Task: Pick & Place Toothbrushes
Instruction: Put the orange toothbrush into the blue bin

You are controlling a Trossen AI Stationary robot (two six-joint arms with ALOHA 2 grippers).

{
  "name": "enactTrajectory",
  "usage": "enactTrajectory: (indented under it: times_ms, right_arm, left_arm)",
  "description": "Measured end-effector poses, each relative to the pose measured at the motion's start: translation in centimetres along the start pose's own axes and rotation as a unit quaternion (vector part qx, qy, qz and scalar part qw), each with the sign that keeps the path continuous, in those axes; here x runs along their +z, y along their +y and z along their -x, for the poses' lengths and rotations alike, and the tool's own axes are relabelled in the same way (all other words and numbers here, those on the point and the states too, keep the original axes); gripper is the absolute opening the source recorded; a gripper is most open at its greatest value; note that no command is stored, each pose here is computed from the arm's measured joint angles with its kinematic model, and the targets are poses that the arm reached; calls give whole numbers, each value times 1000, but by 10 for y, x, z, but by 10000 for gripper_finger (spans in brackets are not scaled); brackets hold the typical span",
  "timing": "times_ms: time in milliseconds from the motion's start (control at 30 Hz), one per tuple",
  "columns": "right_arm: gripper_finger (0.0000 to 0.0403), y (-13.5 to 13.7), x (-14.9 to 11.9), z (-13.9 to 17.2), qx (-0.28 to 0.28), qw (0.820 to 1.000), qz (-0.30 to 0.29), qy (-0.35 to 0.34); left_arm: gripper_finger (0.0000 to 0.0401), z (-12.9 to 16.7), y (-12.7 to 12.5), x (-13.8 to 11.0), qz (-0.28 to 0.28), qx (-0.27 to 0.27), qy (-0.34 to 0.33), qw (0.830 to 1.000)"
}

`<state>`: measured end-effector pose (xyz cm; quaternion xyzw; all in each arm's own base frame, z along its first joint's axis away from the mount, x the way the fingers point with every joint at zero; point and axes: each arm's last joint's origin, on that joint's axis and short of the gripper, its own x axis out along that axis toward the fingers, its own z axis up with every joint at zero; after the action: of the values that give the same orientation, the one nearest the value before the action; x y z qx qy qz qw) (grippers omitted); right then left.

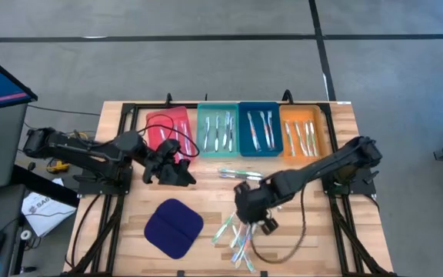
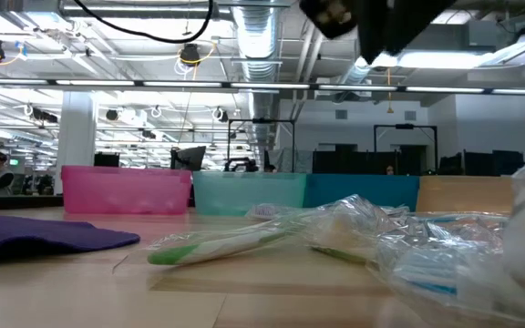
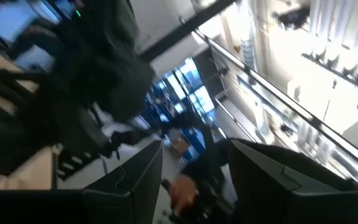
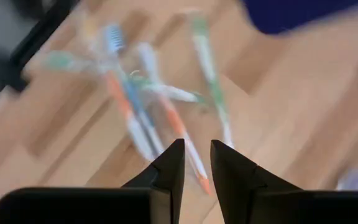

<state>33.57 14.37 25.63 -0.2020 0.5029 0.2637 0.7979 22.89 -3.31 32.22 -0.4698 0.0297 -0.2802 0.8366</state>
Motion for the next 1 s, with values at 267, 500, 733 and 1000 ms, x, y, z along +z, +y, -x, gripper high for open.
enactTrajectory:
  times_ms: [267,500,733,1000]
  right_arm:
    - [72,15,18,-27,28,999,38,21]
    - [72,18,11,-54,139,986,73,47]
    - [72,4,-5,-62,153,982,82,71]
    - [72,7,-2,-63,160,976,141,50]
  left_arm:
    - [177,-10,-2,-13,8,62,-95,994]
    - [177,-24,7,-33,21,122,-133,983]
    - [177,-37,22,-50,70,153,-125,978]
    - [177,-43,24,-66,75,181,-157,968]
